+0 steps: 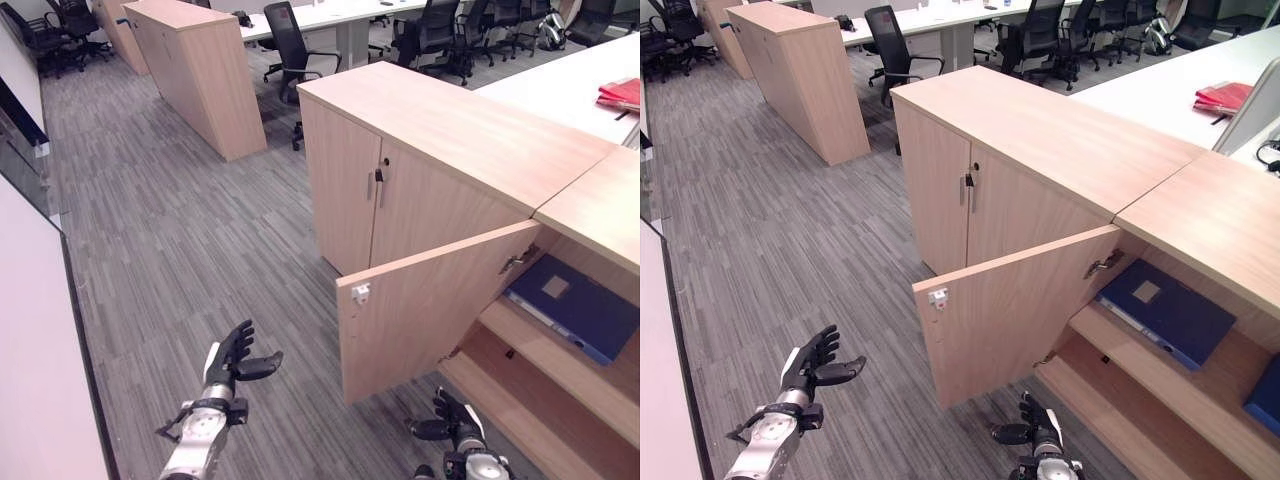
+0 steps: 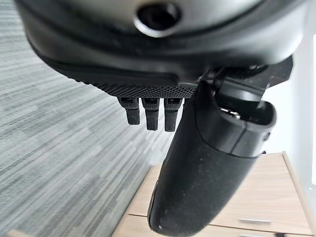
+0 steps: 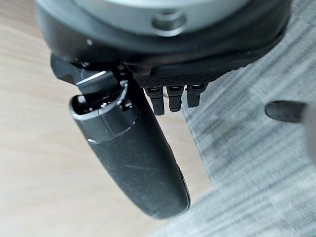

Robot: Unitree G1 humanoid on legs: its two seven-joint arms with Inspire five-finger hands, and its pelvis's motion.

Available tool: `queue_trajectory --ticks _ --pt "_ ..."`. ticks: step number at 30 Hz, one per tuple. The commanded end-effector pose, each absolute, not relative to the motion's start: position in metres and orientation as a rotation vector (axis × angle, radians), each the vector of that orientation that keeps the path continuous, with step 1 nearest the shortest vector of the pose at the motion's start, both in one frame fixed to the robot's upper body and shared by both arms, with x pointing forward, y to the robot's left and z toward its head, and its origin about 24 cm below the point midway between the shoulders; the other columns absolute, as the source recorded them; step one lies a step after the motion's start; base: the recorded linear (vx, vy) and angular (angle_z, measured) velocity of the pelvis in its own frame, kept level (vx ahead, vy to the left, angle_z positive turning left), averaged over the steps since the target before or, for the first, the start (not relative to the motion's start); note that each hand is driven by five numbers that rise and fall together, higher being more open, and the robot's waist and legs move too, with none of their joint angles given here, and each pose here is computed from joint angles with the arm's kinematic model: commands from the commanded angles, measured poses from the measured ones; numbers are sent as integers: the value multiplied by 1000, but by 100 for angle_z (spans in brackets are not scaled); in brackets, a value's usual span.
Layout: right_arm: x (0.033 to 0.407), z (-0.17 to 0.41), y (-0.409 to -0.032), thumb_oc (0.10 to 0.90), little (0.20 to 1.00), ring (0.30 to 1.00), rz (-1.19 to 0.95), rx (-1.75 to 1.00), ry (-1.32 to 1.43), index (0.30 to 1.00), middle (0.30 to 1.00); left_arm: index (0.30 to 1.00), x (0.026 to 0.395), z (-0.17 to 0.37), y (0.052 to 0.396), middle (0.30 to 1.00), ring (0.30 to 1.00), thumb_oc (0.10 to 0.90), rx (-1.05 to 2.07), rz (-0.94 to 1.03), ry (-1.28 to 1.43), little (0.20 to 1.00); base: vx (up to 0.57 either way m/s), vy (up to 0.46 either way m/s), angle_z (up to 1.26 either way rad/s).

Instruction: Put the empty folder in the office cabinet

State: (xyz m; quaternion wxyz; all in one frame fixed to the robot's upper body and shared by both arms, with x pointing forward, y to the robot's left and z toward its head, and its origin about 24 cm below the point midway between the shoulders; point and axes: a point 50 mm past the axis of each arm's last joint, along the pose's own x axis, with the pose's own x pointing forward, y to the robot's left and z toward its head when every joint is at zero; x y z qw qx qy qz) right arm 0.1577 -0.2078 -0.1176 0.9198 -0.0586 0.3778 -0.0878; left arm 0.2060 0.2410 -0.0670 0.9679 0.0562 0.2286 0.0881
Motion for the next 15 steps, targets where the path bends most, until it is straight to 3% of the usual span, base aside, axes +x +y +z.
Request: queue_trajectory --ticks 1,15 --pt "189 -91 -222 800 900 900 -182 -171 595 900 900 900 244 -21 249 900 900 800 149 172 215 900 10 -82 -24" --pt "180 -95 -209 800 900 900 -72 -186 623 900 900 900 266 -13 241 900 900 800 145 141 202 900 25 -68 -6"
